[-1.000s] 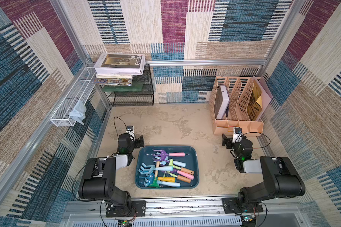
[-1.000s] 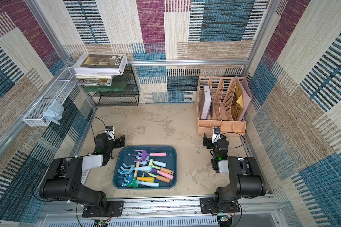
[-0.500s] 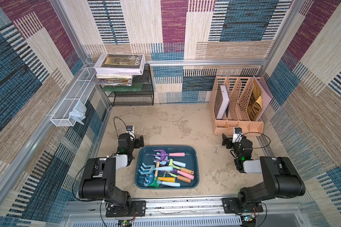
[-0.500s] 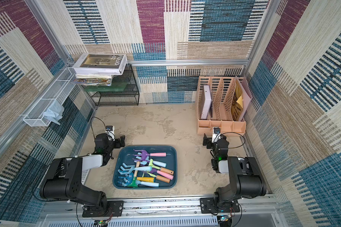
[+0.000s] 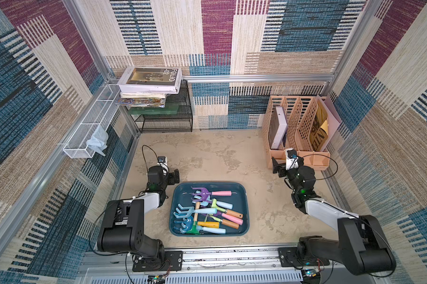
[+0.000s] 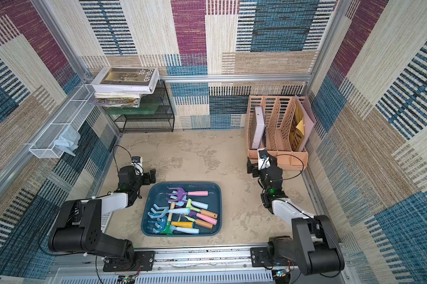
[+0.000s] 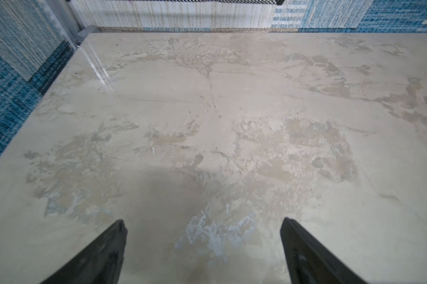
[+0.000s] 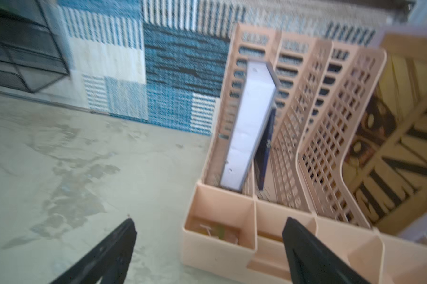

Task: Take the hand rake out of the storage box
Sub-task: Move the storage box to the center of the board.

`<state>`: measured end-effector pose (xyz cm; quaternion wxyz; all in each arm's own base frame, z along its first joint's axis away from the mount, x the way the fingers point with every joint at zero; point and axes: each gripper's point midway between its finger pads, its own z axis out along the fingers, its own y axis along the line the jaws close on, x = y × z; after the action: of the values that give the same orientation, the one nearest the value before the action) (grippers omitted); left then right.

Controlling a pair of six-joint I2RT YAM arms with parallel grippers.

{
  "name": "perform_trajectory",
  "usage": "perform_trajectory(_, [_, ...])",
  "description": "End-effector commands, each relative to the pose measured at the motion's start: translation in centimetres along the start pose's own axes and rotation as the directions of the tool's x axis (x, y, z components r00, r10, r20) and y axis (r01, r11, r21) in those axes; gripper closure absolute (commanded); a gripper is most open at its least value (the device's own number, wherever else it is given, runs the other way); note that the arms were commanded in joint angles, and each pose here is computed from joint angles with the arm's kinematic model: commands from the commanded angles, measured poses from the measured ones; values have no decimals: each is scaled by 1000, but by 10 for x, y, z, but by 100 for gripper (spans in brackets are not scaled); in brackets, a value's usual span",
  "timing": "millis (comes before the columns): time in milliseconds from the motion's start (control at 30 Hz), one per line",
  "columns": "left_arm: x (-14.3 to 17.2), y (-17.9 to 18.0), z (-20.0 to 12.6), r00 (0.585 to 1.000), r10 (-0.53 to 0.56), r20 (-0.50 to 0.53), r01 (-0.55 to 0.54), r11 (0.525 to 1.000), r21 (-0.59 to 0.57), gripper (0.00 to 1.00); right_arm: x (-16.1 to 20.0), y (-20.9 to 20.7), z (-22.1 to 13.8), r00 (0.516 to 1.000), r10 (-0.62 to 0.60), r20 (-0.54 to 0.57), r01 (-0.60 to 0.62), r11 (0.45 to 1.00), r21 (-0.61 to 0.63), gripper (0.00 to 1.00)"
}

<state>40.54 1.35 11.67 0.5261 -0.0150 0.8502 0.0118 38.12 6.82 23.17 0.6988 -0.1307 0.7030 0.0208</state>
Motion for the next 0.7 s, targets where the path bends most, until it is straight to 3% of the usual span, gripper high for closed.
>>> perform_trajectory(0, [-14, 6, -21, 1000, -16, 23, 17, 999, -52, 1, -15, 41, -12, 992, 126, 23, -117, 965, -237, 4])
perform_trajectory(33, [-24, 8, -31, 996, -56, 67, 60, 996, -59, 1, -18, 37, -12, 970, 244, 23, -233, 949, -213, 4])
perform_trajectory(100, [-48, 18, -57, 963, -224, 148, 238, 968, -84, 1, -6, 29, 1, 871, 484, -87, -491, 859, -142, 4])
perform_trajectory(167, [-51, 35, -79, 878, -459, 135, 477, 863, -169, 1, -8, 77, 18, 908, 350, -230, -410, 856, -314, 4])
perform_trajectory(200, [-52, 40, -90, 846, -520, 116, 533, 819, -213, 1, -6, 99, 29, 919, 265, -293, -352, 886, -303, 4])
perform_trajectory(233, [-55, 39, -93, 843, -528, 100, 536, 817, -212, 1, -2, 125, 32, 932, 164, -324, -274, 904, -329, 4])
perform_trajectory(300, [-63, 25, -94, 864, -503, 38, 502, 852, -150, 1, -1, 192, 26, 946, -49, -320, -113, 876, -470, 4])
perform_trajectory(367, [-69, 10, -95, 877, -480, -23, 477, 875, -84, 1, 5, 245, 12, 936, -196, -291, -30, 782, -623, 4])
perform_trajectory(533, [-70, -14, -103, 893, -447, -46, 449, 892, 59, 1, 41, 326, -22, 857, -461, -232, 75, 556, -828, 4])
perform_trajectory(633, [-69, -17, -108, 896, -443, -34, 444, 892, 87, 1, 71, 345, -25, 788, -568, -238, 104, 503, -858, 0])
perform_trajectory(667, [-68, -18, -109, 897, -439, -42, 441, 893, 86, 1, 79, 349, -23, 766, -593, -249, 100, 493, -864, 5])
